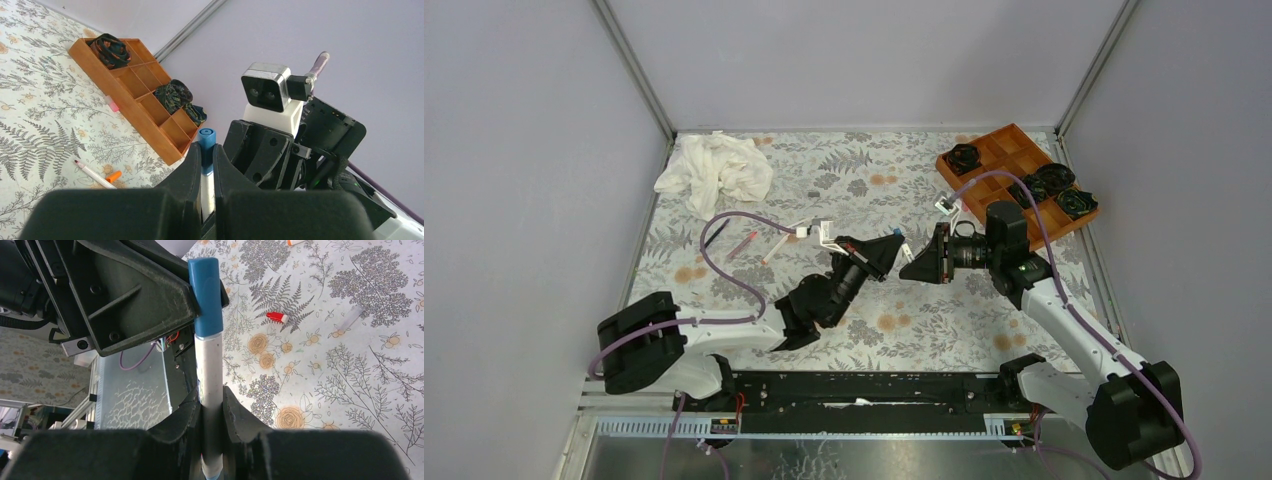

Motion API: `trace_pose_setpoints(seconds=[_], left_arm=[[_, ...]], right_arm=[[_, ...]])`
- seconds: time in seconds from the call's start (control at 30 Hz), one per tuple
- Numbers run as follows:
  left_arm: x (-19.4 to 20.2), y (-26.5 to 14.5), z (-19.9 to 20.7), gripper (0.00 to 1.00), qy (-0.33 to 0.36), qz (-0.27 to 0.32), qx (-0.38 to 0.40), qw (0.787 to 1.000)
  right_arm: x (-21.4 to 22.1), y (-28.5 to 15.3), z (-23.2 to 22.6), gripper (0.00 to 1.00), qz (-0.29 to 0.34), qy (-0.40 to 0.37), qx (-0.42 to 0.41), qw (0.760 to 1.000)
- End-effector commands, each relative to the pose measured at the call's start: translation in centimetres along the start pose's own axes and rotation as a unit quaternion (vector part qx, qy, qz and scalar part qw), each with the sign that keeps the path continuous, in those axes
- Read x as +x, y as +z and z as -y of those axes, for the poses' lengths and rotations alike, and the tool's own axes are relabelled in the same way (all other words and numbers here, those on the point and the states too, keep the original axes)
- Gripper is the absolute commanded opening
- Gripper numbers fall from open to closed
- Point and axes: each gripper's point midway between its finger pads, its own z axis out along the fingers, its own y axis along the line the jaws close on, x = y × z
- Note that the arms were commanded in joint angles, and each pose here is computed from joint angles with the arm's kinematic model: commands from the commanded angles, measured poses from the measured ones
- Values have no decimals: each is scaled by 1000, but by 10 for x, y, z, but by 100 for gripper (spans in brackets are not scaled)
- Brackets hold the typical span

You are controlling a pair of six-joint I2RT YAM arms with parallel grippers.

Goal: Insert the pens into the pen caps
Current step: Insert the pen cap onto the pen.

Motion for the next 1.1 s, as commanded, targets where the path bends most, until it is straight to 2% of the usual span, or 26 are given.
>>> trace_pose_setpoints(seconds=[0.0, 0.2, 0.43, 0.8, 1.07], left_arm=[[49, -30, 47, 0, -21, -110, 103, 988], [22, -33, 42, 0, -22, -76, 70, 994], [27, -26, 44, 4, -20, -92, 50, 994], [30, -25, 48, 18, -24, -102, 51, 993], [30, -28, 46, 33, -22, -109, 47, 993]], right_arm=[[-34, 2, 1, 0, 42, -81, 13, 996], [-31, 2, -1, 0, 38, -85, 6, 996], [-33, 1, 3, 0, 42, -94, 20, 994], [-34, 0, 5, 0, 41, -105, 30, 993], [-34, 0, 7, 0, 41, -106, 34, 993]])
